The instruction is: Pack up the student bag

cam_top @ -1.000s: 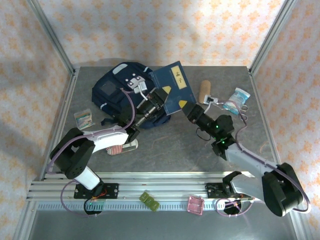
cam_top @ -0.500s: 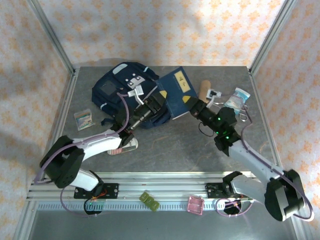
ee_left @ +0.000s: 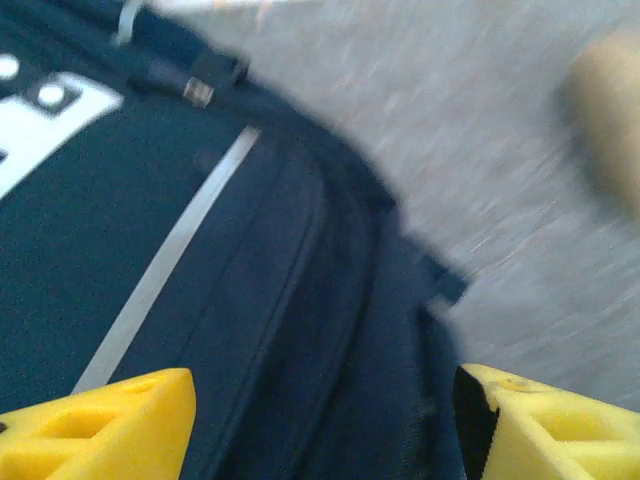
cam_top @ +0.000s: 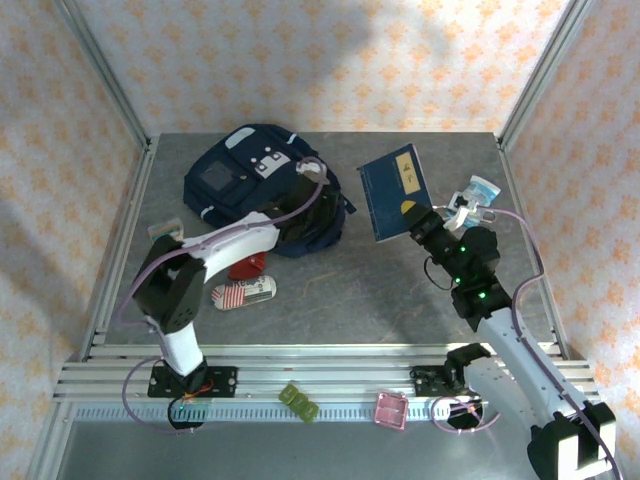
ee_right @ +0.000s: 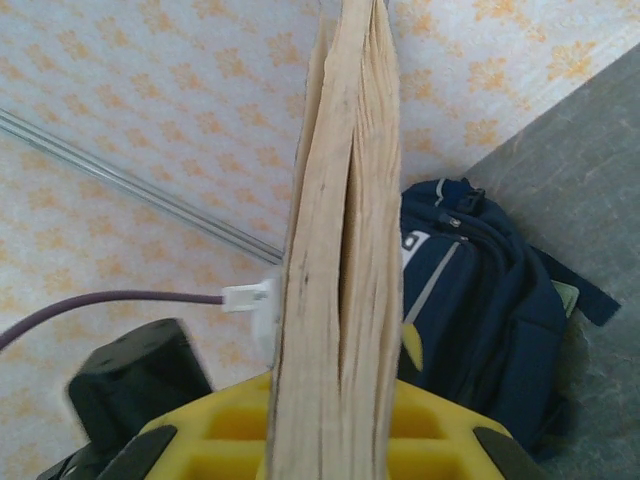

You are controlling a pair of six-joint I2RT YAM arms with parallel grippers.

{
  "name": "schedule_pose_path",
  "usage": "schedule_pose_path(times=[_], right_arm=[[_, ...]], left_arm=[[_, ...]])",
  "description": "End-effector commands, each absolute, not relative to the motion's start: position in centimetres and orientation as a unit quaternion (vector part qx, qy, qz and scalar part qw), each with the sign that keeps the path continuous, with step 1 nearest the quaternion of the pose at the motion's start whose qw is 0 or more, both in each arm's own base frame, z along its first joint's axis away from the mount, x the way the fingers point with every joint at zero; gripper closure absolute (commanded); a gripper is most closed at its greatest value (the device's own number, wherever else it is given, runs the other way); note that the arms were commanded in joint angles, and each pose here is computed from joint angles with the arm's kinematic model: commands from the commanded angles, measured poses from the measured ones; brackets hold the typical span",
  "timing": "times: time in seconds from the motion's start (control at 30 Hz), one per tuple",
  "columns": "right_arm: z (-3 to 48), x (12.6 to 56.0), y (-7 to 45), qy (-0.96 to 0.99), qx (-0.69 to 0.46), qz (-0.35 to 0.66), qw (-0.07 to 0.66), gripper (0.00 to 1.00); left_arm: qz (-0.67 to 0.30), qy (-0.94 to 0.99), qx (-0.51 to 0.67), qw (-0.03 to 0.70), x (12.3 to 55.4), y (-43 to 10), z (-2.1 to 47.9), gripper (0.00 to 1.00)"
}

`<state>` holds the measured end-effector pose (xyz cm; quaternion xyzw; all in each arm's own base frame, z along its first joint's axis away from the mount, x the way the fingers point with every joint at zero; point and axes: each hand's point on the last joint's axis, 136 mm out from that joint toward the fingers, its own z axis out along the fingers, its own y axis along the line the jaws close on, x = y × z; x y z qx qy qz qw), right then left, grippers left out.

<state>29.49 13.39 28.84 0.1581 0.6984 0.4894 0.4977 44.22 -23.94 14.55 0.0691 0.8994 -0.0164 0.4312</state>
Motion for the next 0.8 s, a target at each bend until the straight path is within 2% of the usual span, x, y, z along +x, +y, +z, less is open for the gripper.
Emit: schedule_pose_path(times=[0.0,0.13,0.2,0.27,0.5,0.53,0.57,0.6,0.63,0.67,0.7,0.77], right_arm=[[29.9,29.2,13.2,0.687,0.146,0.491,0.515,1.0],[29.7,29.2,13.3,0.689,0.144,0.492,0.512,1.0],[29.7,29.1,13.5,0.689,0.141,0.496,0.509,1.0],[29.6,29.1,13.5,0.69,0.142,0.496,0.508,1.0],[29.2,29.1,13.6,0.69,0.143,0.501,0.503,1.0],[29.2,29.1,13.7,0.689,0.143,0.502,0.502,1.0],[29.0,29.2,13.7,0.69,0.144,0.502,0.501,1.0],[29.0,29.2,13.8,0.691,0.143,0.503,0.499,1.0],[29.0,29.3,13.9,0.692,0.142,0.504,0.497,1.0],[28.8,29.3,13.9,0.693,0.142,0.504,0.495,1.0],[28.6,29.4,14.0,0.695,0.142,0.504,0.493,1.0],[28.1,29.4,14.0,0.699,0.145,0.501,0.488,1.0]], left_arm=[[0.124,0.907,0.134,0.378,44.4,-20.8,12.6,0.27],[0.177,0.906,0.143,0.357,45.8,-19.8,10.0,0.27],[0.193,0.901,0.144,0.36,46.4,-19.4,9.5,0.31],[0.201,0.899,0.149,0.359,46.8,-19.2,9.0,0.34],[0.208,0.903,0.147,0.347,48.0,-18.0,7.0,0.36],[0.209,0.903,0.151,0.342,48.1,-17.9,6.6,0.4],[0.215,0.903,0.154,0.338,48.3,-17.7,6.2,0.5],[0.218,0.904,0.159,0.332,48.4,-17.5,5.7,0.65],[0.216,0.906,0.164,0.326,48.5,-17.4,5.2,0.76],[0.211,0.909,0.167,0.318,48.6,-17.4,4.7,0.94],[0.206,0.912,0.167,0.314,48.6,-17.4,4.5,1.0],[0.201,0.913,0.166,0.315,48.6,-17.4,4.9,1.0]])
